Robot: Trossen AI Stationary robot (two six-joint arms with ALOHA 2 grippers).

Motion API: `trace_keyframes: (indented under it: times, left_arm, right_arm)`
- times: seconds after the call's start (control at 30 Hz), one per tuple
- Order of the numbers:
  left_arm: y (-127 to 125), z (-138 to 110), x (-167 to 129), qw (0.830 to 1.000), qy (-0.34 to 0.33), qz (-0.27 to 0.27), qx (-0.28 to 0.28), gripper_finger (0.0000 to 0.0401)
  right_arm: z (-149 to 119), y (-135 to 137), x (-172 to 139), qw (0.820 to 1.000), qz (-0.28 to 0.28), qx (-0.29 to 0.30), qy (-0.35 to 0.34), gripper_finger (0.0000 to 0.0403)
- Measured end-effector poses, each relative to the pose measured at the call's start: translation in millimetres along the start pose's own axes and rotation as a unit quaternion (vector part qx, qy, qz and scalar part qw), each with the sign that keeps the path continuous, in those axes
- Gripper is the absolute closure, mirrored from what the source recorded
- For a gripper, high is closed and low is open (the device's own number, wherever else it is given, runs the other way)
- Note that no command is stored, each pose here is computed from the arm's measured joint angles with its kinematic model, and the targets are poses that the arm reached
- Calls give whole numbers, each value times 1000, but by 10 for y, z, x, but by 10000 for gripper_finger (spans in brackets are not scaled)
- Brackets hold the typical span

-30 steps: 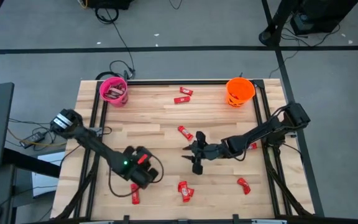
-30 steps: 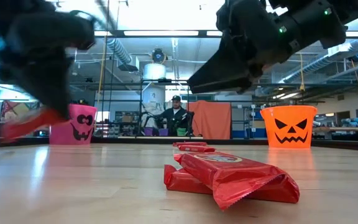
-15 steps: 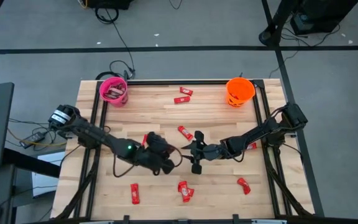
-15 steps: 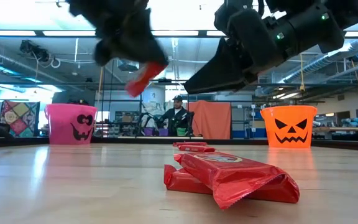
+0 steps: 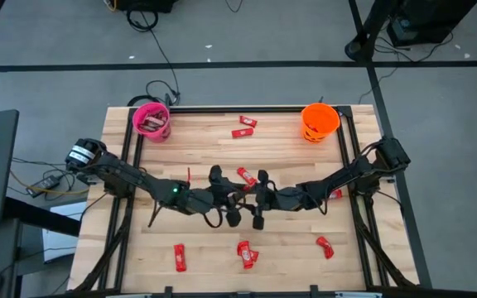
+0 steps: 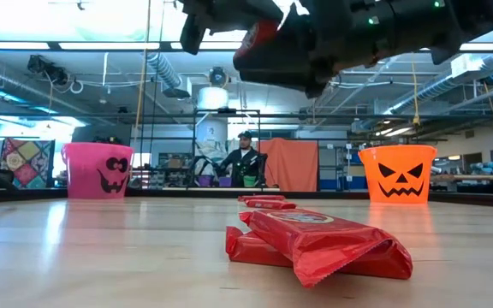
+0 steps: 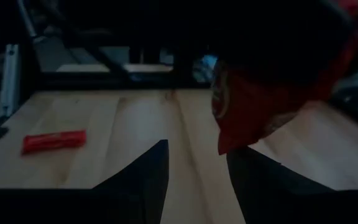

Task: Sort candy by brand, put in halloween buckets
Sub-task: Put the red chocolate bar into the orange bucket

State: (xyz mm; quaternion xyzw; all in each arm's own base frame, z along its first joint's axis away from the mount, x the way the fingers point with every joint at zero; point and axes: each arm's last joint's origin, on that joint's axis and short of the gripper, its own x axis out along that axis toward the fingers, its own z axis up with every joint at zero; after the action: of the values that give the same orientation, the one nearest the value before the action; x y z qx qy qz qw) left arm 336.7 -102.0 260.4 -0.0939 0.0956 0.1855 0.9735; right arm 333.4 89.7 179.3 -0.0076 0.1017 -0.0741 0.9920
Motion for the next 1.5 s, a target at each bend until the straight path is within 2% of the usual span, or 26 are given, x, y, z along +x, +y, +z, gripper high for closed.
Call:
trace_keyframes:
  times: [0.2, 0.3, 0.57, 0.63, 0.87, 1.13, 1.23, 1.33, 1.4, 1.5]
  left_arm:
    - [24, 42, 26, 1000, -14, 2, -4, 327]
    - [22, 48, 26, 1000, -16, 0, -7, 327]
    - [32, 47, 32, 1000, -16, 3, -21, 321]
    - [40, 48, 38, 1000, -15, 4, -20, 312]
    - [176, 44, 125, 999, -1, 32, -27, 250]
    - [500, -9, 278, 993, 57, 86, -51, 172]
    - [569, -23, 303, 992, 70, 99, -44, 157]
    - [642, -64, 315, 988, 94, 117, -26, 152]
    - [724, -106, 322, 983, 118, 140, -19, 151]
    - [841, -185, 342, 973, 151, 175, -23, 151]
  right_arm:
    - [47, -73, 18, 998, -51, -12, -22, 236]
    - [38, -116, 29, 997, -75, -9, -17, 255]
    - [9, -149, 37, 996, -93, -6, -3, 373]
    - [-17, -158, 35, 994, -106, -13, 9, 391]
    - [-97, -187, 19, 988, -142, -33, 48, 386]
    - [-145, -333, -110, 977, -155, -32, 144, 393]
    - [-127, -392, -205, 971, -151, -29, 183, 396]
    - [-115, -459, -317, 964, -107, 3, 242, 397]
    - [-134, -494, -408, 953, -80, 32, 292, 397]
    - [-149, -544, -560, 932, -87, 39, 348, 398]
